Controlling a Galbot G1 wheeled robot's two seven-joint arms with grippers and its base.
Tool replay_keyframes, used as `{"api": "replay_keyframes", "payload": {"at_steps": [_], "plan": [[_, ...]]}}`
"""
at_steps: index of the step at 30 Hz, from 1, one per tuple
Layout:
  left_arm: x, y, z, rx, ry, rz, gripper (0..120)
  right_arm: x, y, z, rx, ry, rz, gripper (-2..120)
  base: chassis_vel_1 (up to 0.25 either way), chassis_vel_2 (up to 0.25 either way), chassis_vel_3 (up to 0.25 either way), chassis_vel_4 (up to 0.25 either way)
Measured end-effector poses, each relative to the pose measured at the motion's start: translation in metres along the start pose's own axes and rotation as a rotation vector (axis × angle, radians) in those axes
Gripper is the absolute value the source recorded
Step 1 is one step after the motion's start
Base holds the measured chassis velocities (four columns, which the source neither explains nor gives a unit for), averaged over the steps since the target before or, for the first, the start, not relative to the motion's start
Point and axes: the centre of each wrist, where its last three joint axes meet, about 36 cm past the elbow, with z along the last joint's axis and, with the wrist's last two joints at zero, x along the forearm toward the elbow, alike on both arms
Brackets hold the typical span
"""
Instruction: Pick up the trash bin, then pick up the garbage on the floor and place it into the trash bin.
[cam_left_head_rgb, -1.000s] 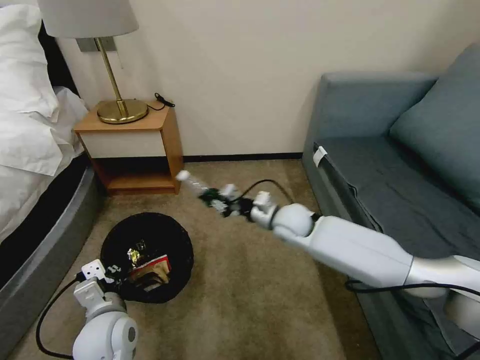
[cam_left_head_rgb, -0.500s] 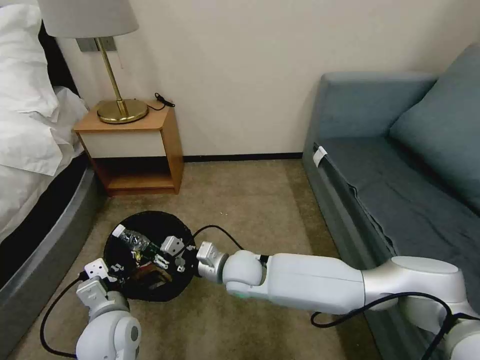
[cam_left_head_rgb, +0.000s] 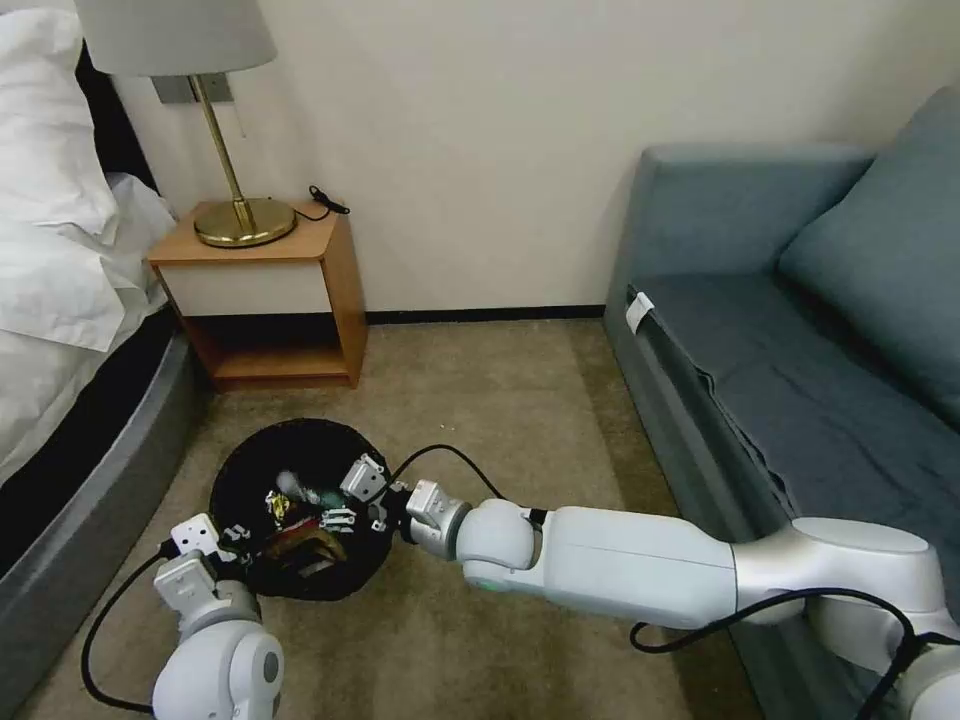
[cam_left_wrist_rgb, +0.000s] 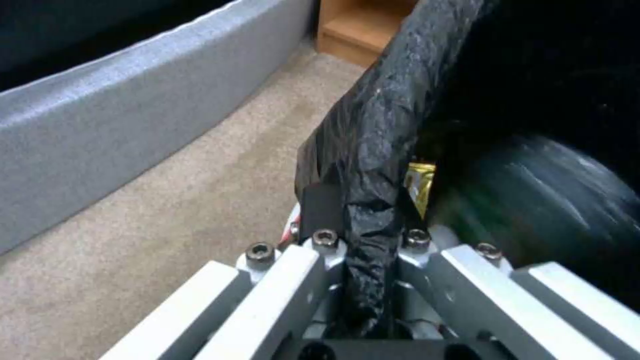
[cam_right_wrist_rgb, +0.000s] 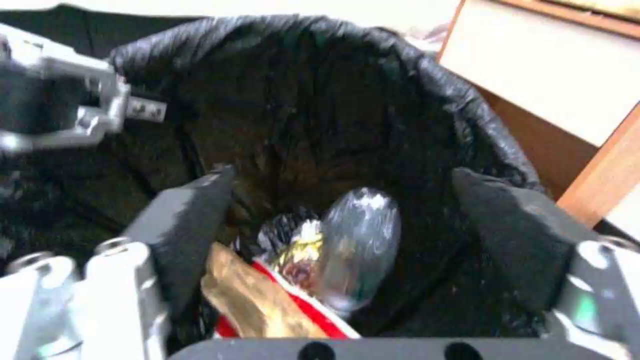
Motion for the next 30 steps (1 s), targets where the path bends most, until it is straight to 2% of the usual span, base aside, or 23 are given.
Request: {"api": "replay_keyframes", "payload": {"at_steps": [4,11,13,17,18,21,26,30], "plan": [[-0.001,0.0,0.0,0.033,0.015,0.008,2,0.0,-0.005,-0.014,-0.008,-0.04,0.024,99,0.0,0.0,0.0,0.0],[-0.009,0.002,-0.001,0.179,0.135,-0.019,2,0.018,-0.034,-0.047,-0.008,-0.121,0.107,100,0.0,0.0,0.0,0.0],[-0.01,0.002,-0.001,0.189,0.143,-0.024,2,0.021,-0.036,-0.049,-0.008,-0.126,0.113,100,0.0,0.0,0.0,0.0],[-0.021,0.004,0.0,0.288,0.244,-0.033,2,0.039,-0.049,-0.062,-0.008,-0.158,0.154,100,0.0,0.0,0.0,0.0],[-0.021,0.004,0.0,0.288,0.244,-0.033,2,0.039,-0.049,-0.062,-0.008,-0.158,0.154,100,0.0,0.0,0.0,0.0],[-0.029,0.004,0.0,0.342,0.328,-0.047,2,0.05,-0.052,-0.061,-0.01,-0.161,0.175,100,0.0,0.0,0.0,0.0],[-0.038,0.004,0.005,0.351,0.376,-0.076,2,0.061,-0.051,-0.054,-0.019,-0.152,0.192,100,0.0,0.0,0.0,0.0],[-0.043,0.004,0.009,0.337,0.383,-0.093,2,0.067,-0.051,-0.05,-0.026,-0.15,0.204,100,0.0,0.0,0.0,0.0]]}}
